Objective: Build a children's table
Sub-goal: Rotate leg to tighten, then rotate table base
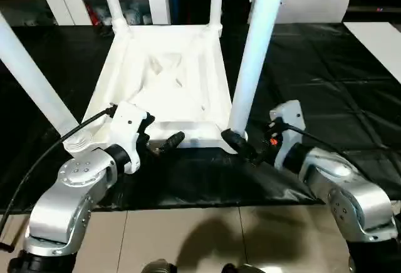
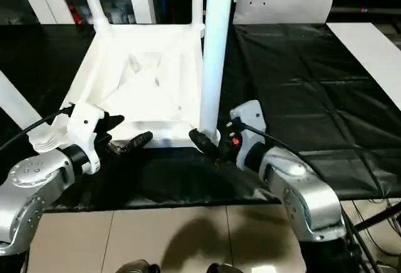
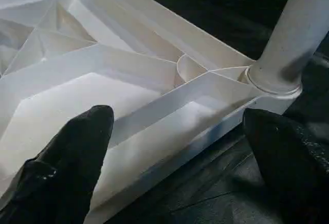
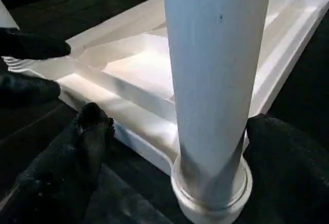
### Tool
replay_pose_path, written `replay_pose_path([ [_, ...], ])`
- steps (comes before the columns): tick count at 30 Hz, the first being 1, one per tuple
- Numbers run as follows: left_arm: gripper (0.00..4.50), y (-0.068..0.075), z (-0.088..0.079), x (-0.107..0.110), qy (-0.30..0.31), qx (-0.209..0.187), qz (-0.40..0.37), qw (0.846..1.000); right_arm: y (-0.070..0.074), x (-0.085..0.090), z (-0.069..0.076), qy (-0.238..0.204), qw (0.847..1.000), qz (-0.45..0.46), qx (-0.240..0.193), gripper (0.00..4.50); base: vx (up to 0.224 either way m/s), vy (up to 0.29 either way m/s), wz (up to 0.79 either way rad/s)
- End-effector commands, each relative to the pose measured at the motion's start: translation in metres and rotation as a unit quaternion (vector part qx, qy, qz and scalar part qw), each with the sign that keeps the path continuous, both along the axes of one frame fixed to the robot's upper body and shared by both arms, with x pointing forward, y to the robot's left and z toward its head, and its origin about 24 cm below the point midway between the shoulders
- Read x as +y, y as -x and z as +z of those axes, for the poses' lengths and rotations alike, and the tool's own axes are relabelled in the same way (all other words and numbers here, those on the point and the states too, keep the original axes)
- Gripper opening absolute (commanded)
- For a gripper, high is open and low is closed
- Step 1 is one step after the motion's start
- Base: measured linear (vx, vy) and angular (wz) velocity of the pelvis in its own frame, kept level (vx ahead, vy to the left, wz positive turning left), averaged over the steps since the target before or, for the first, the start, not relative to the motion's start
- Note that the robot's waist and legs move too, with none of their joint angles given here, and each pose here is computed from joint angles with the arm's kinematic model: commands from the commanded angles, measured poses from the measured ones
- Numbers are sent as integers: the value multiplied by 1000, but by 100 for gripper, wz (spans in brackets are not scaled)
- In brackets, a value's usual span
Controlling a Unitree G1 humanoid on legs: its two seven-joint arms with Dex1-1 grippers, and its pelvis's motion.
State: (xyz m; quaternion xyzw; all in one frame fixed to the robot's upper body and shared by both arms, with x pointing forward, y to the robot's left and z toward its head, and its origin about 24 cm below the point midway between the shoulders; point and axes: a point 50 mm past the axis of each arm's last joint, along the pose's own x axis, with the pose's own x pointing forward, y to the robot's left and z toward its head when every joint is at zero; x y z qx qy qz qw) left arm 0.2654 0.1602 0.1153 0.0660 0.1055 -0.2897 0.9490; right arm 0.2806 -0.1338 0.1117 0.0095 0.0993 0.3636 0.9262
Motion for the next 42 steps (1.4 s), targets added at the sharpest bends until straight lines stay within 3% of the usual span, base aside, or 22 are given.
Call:
replay_pose_path([
  [1, 444, 2, 1, -2, 1, 3, -17, 1000, 2, 3, 0, 2, 1000, 10, 3, 450, 0, 0, 0],
  [8, 444, 3, -2, 0, 3, 10, -3, 1000, 5, 9, -4, 3, 1000, 31, -2, 450, 0, 0, 0],
  [14, 444, 15, -11, 8, 39, 10, 69, 997, 12, 8, -8, -14, 1000, 16, -2, 450, 0, 0, 0],
  [19, 444, 19, -16, 6, 67, -7, 97, 993, 14, 5, -7, -27, 999, -13, -33, 450, 0, 0, 0],
  [23, 444, 21, -20, 7, 56, -7, 106, 993, 7, 2, -7, -18, 998, -41, -51, 450, 0, 0, 0],
  [24, 444, 20, -19, 7, 57, -5, 96, 994, -2, 2, -8, -6, 997, -53, -58, 450, 0, 0, 0],
  [30, 444, 20, -18, 13, 48, 5, 69, 996, -24, 9, -7, 7, 996, -45, -75, 450, 0, 0, 0],
  [33, 444, 22, -15, 17, 46, 0, 51, 998, -36, 1, -5, 11, 993, -78, -86, 450, 0, 0, 0],
  [36, 444, 27, -12, 23, 52, 3, 38, 998, -52, -28, -5, 35, 977, -186, -95, 450, 0, 0, 0],
  [42, 444, 42, -13, 28, 48, 22, -9, 999, -53, -55, -11, 52, 964, -244, -89, 450, 0, 0, 0],
])
